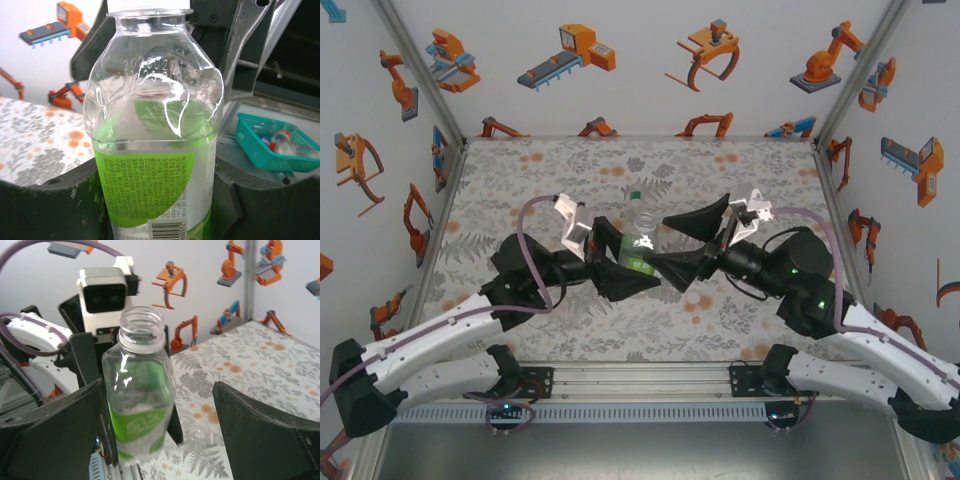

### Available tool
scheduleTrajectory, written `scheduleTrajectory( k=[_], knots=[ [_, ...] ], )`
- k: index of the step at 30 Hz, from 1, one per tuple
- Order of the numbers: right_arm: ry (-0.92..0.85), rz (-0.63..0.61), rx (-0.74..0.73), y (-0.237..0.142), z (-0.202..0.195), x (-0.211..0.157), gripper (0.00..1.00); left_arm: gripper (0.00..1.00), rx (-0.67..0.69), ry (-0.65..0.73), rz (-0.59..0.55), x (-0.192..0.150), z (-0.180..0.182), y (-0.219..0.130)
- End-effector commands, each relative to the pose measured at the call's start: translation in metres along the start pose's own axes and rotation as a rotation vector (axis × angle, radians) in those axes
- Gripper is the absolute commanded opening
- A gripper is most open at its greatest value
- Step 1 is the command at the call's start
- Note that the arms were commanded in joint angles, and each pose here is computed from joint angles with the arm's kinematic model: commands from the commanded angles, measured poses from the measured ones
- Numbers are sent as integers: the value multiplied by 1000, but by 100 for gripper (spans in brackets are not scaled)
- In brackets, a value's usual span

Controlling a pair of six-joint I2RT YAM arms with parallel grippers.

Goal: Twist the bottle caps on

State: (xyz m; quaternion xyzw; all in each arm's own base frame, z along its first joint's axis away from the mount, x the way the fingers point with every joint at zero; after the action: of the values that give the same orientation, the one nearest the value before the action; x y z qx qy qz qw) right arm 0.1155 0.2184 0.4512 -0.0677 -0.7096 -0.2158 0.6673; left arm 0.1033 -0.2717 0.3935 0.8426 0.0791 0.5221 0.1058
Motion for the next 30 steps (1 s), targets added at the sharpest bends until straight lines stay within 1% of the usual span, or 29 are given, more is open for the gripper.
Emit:
scheduleTrajectory(
  k=[1, 2, 3, 4, 5, 7, 10, 11, 13, 17, 20, 24, 28, 30],
  knots=[
    [-54, 95, -104, -18, -10, -2, 79, 21, 154, 66, 21, -4, 16, -12],
    [-58, 123, -151, -23, -15, -6, 78, 18, 191, 74, 19, -3, 19, -15],
    [-60, 157, -213, -28, -22, -11, 77, 8, 242, 75, 16, -4, 26, -19],
    [-64, 193, -269, -32, -29, -16, 76, 1, 290, 70, 7, -4, 31, -22],
    [-72, 248, -329, -37, -36, -24, 76, 0, 345, 63, 0, -5, 38, -26],
    [-83, 363, -432, -44, -49, -40, 76, 0, 406, 53, 4, -8, 46, -33],
    [-48, 534, -538, -51, -63, -71, 76, 0, 406, 59, 6, -13, 45, -39],
    [-16, 592, -556, -51, -67, -85, 76, 0, 399, 62, 8, -15, 45, -40],
    [70, 670, -560, -51, -72, -111, 75, 0, 389, 70, 16, -17, 43, -42],
    [327, 763, -558, -53, -83, -164, 72, 0, 401, 78, 15, -21, 46, -46],
    [456, 840, -599, -62, -87, -196, 69, 0, 395, 76, 16, -24, 46, -47],
    [550, 913, -628, -73, -84, -225, 64, 0, 376, 64, 12, -29, 46, -47],
    [578, 975, -700, -87, -84, -245, 57, 0, 340, 37, -7, -35, 48, -45],
    [588, 1000, -746, -95, -85, -254, 56, 0, 323, 30, -4, -36, 48, -43]
  ],
)
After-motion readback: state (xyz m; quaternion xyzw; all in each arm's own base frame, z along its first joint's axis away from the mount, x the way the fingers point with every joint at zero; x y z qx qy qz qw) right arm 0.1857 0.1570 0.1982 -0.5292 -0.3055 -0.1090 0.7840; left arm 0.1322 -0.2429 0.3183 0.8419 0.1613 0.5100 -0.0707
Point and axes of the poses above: each hand's point on the last joint's axis, 136 mm out from that joint toward the fingers, its own y axis out along the fingers, its own z axis along the line the jaws close on, x = y × z, the point moved 5 cm from there along -y, back along the fingers, and after that the axes turned 13 degrees about -y, right-handed, at the moved point
